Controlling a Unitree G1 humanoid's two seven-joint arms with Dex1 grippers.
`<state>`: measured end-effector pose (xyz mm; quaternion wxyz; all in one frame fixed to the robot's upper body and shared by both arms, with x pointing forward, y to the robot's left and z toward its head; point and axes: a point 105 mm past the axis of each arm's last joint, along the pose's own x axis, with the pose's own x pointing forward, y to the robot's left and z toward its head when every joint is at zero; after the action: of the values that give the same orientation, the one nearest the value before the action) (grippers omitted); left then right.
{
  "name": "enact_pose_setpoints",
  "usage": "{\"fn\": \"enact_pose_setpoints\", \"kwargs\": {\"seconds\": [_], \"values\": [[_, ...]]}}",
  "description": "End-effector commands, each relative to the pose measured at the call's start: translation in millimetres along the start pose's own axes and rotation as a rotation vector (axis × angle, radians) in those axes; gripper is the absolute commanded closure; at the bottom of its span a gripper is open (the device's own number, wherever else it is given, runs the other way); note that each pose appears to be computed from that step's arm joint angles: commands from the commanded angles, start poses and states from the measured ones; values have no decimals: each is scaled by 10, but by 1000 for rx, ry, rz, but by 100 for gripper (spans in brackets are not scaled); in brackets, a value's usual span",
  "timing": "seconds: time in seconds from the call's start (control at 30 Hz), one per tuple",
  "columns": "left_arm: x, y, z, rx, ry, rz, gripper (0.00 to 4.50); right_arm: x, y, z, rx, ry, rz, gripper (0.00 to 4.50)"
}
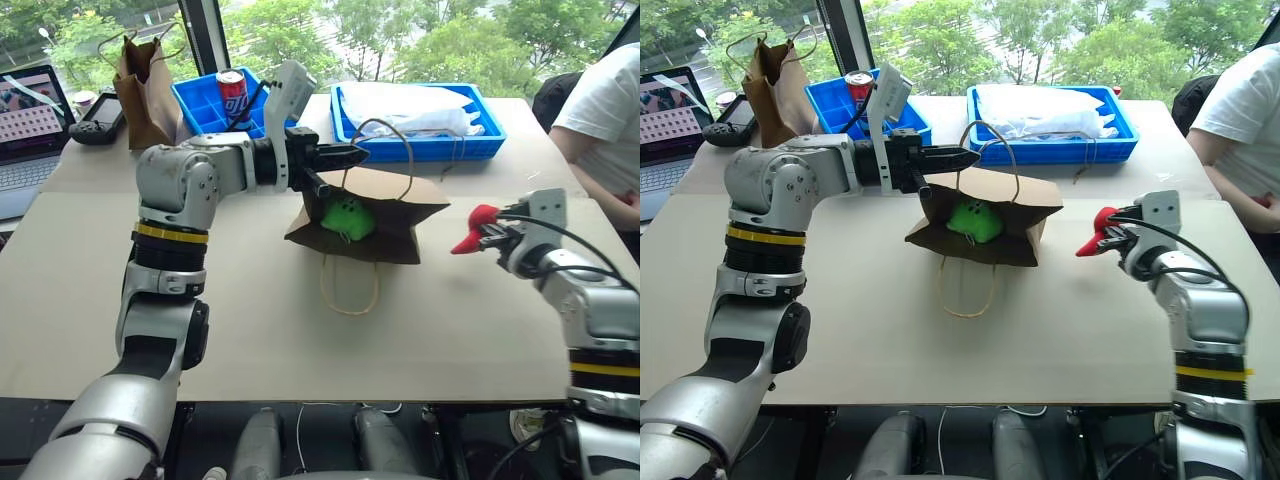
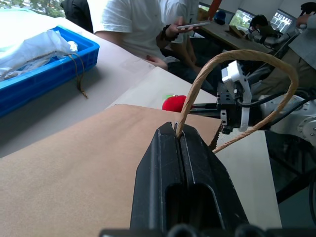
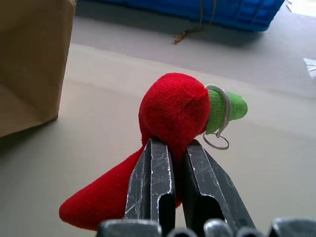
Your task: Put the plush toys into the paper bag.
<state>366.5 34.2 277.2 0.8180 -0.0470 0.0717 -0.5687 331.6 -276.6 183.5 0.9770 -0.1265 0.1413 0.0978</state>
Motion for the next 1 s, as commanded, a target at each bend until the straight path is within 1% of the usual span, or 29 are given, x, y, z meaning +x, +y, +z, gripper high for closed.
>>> {"fn": "enact_pose_setpoints", "kwargs": {"seconds": [0.03, 0.13, 0.23, 0.33, 0.5, 0.63, 0.8, 0.87, 0.97, 1.0], "values": [[48, -72, 119, 22, -40, -39, 450, -405, 292, 250, -60, 3, 191, 444], [90, -81, 128, 22, -44, -53, 450, -642, 590, 334, -81, 26, 356, 444], [112, -83, 131, 25, -45, -63, 450, -744, 903, 370, -101, 29, 502, 444], [121, -80, 134, 29, -44, -66, 450, -750, 1160, 463, -83, -24, 612, 444], [121, -87, 137, 40, -40, -69, 450, -626, 1375, 579, -26, -88, 673, 444], [107, -89, 140, 44, -40, -65, 450, -455, 1459, 690, 42, -143, 673, 444], [97, -106, 150, 44, -44, -63, 450, -104, 1490, 673, 139, -144, 608, 444], [87, -116, 157, 42, -47, -63, 450, 69, 1423, 652, 189, -151, 534, 444], [70, -110, 162, 43, -50, -55, 450, 251, 1309, 612, 216, -154, 418, 444], [63, -105, 164, 42, -51, -51, 450, 293, 1274, 635, 247, -174, 385, 444]]}}
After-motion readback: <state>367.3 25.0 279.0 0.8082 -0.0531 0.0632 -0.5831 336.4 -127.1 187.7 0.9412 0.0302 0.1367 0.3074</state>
